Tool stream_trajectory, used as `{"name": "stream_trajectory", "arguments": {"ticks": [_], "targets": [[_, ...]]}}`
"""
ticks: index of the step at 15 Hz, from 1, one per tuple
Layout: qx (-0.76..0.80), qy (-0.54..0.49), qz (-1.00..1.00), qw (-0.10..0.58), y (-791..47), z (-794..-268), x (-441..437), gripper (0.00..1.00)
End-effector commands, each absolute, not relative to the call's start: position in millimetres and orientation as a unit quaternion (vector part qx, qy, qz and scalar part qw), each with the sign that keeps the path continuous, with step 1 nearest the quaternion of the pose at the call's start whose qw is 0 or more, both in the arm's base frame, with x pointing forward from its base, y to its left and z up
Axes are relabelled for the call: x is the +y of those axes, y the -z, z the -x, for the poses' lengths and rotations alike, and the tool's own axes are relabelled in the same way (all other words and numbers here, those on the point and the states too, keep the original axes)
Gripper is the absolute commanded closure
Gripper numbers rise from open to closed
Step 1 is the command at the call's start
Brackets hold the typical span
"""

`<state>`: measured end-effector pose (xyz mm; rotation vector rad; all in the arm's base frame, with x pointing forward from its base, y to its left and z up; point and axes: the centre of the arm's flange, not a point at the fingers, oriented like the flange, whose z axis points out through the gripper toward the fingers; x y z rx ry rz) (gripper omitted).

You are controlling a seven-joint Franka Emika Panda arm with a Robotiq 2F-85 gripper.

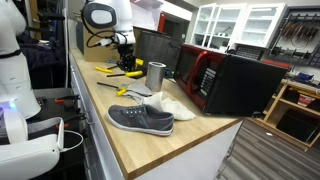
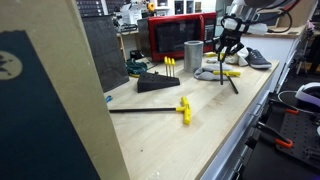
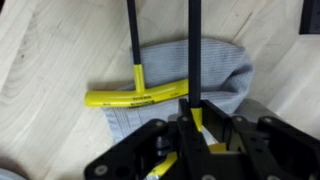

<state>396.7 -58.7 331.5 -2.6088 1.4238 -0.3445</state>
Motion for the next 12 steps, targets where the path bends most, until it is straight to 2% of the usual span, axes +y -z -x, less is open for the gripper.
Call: {"name": "stream_trajectory", "arguments": {"ticks": [1,7,12], "targets": [[0.432,0.191,0.88,0.058,-388,-364,-41,0.95],[0.366,0.296,0.882,0.027,-468,-378,-32,0.95],[0.324,0.369,0.871,-0.007,-515,-418,-29,0.95]]}}
